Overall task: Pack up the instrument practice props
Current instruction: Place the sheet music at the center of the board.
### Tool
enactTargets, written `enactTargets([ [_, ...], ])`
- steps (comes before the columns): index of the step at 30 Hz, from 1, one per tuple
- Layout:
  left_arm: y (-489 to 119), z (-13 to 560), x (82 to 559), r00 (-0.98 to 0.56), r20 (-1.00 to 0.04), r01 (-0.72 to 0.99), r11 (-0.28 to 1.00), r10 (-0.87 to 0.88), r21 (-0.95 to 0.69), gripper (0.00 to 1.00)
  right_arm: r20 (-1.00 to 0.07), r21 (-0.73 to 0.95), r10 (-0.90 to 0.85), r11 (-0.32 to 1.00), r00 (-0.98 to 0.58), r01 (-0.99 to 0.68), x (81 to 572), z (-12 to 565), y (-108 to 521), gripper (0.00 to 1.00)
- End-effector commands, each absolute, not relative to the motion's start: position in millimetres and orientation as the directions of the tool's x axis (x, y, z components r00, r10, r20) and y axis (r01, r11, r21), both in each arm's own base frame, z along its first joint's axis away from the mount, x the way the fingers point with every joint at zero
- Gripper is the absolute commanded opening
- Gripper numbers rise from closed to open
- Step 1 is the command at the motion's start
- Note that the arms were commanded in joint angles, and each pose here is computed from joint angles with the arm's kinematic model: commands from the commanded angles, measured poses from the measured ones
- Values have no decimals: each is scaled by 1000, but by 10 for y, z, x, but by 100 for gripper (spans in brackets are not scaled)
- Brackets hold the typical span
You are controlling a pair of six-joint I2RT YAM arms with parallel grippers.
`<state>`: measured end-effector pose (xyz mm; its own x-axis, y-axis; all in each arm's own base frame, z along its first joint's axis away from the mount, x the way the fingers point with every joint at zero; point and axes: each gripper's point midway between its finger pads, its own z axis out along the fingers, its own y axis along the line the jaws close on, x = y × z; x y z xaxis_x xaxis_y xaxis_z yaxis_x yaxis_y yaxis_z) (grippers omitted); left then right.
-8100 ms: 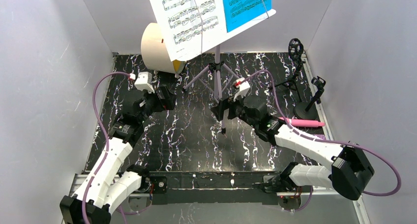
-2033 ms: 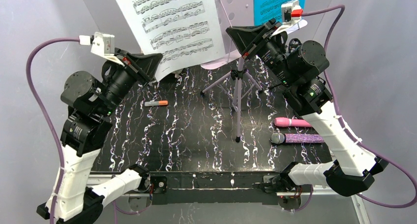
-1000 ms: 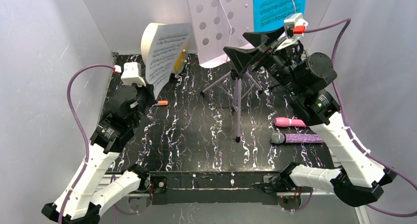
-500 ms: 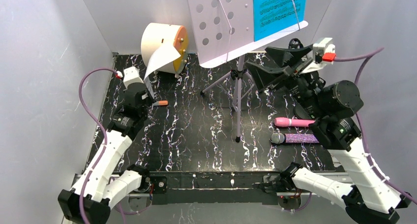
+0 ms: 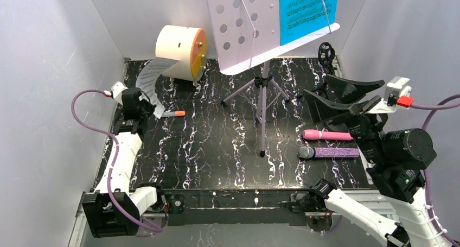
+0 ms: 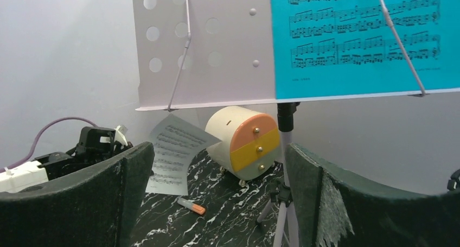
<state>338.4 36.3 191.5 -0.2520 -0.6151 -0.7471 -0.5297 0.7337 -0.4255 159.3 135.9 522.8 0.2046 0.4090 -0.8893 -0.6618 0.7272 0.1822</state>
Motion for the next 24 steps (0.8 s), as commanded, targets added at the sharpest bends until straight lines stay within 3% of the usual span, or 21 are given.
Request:
enactTargets([
  [1,559,1816,3182,-155,-722,-656,617,-674,-435,0,-904,203,389,758,180,-620,1630,5021,1279,99],
  [7,573,1483,2902,-116,-659,-728,515,-743,-453,0,-920,227,369,775,131,-590,1663,4780,1246,99],
  [13,679,1414,2542,-126,-676,-795,481,-726,-369,0,-934,229,343,792,101,-566,1680,4629,1214,99],
  [24,603,1080,2125,-147,-609,-853,412,-779,-321,1,-938,241,337,795,76,-557,1699,4539,1223,99],
])
